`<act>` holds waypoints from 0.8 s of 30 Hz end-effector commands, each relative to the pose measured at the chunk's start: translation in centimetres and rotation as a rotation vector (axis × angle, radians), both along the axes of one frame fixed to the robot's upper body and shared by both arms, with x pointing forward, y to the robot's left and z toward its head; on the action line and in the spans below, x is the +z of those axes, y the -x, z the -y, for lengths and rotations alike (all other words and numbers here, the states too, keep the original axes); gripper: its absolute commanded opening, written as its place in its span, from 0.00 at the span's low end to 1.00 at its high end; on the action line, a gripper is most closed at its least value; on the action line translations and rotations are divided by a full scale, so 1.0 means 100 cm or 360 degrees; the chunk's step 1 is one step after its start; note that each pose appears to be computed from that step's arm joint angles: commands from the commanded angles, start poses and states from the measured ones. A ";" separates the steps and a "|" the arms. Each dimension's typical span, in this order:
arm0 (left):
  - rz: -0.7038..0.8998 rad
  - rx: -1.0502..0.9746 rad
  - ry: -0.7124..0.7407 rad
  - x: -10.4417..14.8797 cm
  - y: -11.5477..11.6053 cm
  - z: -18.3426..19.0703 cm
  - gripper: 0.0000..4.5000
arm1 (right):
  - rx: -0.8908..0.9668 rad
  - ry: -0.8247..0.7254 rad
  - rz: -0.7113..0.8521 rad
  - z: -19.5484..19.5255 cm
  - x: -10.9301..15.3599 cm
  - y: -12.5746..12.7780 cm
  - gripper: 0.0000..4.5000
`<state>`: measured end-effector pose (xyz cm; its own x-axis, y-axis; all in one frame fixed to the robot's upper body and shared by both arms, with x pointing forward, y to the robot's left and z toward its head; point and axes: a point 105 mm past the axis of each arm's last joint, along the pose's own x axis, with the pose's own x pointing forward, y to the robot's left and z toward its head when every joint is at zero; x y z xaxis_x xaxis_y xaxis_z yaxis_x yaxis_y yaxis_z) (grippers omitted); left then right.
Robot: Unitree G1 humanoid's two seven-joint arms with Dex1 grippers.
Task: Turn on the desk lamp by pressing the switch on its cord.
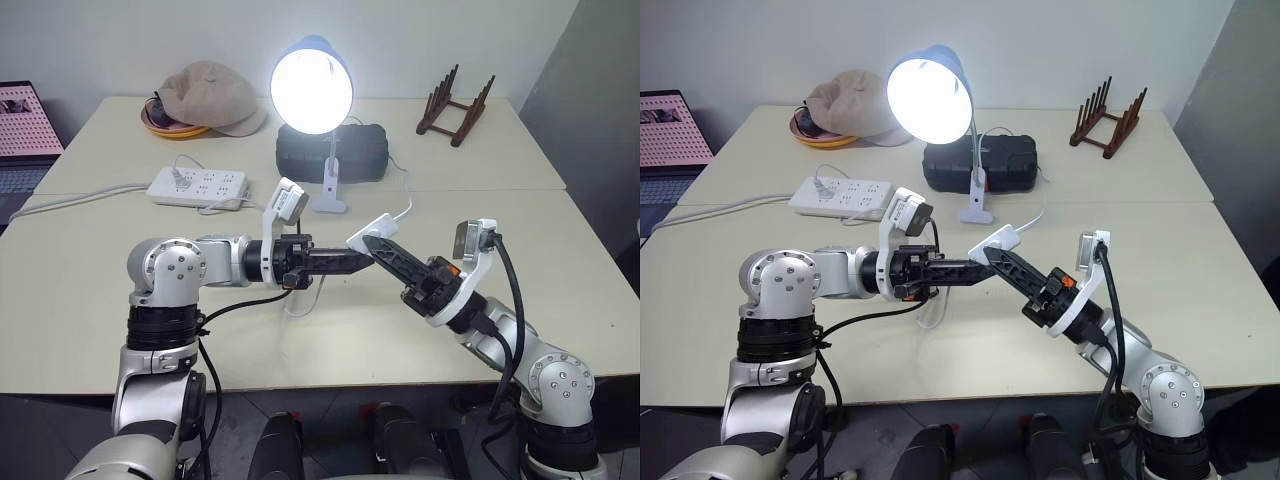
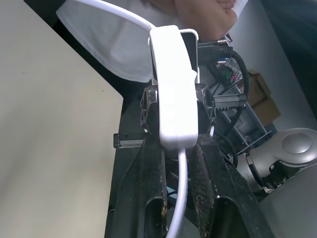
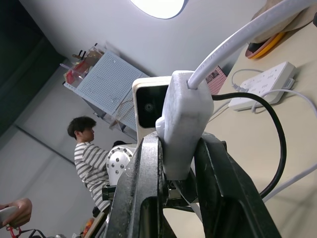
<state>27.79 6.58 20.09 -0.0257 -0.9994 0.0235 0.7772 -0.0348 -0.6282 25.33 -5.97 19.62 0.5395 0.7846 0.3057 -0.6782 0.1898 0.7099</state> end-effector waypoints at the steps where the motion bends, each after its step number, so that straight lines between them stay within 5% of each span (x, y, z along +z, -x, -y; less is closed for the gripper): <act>1: 0.0206 0.0025 -0.0145 -0.003 -0.006 -0.005 0.07 | 0.0000 0.0134 0.0041 0.013 -0.005 0.014 0.41; 8: 0.0385 0.0016 -0.0302 -0.017 -0.018 -0.015 0.07 | -0.0040 0.0519 0.0000 0.045 -0.035 0.034 0.77; 12: 0.1024 -0.0025 -0.0820 -0.069 -0.048 -0.023 0.07 | -0.0330 0.1220 0.0447 0.055 -0.027 0.020 0.99; 17: 0.1297 -0.0105 -0.0999 -0.090 -0.069 -0.026 0.07 | -0.0456 0.1568 0.0695 0.049 -0.039 0.007 1.00; 23: 0.1384 -0.0148 -0.0981 -0.093 -0.083 -0.015 0.07 | -0.0425 0.1602 0.0680 0.046 -0.055 0.005 1.00; 24: 0.1369 -0.0182 -0.0970 -0.093 -0.082 -0.015 0.15 | -0.0410 0.1610 0.0678 0.046 -0.057 0.005 1.00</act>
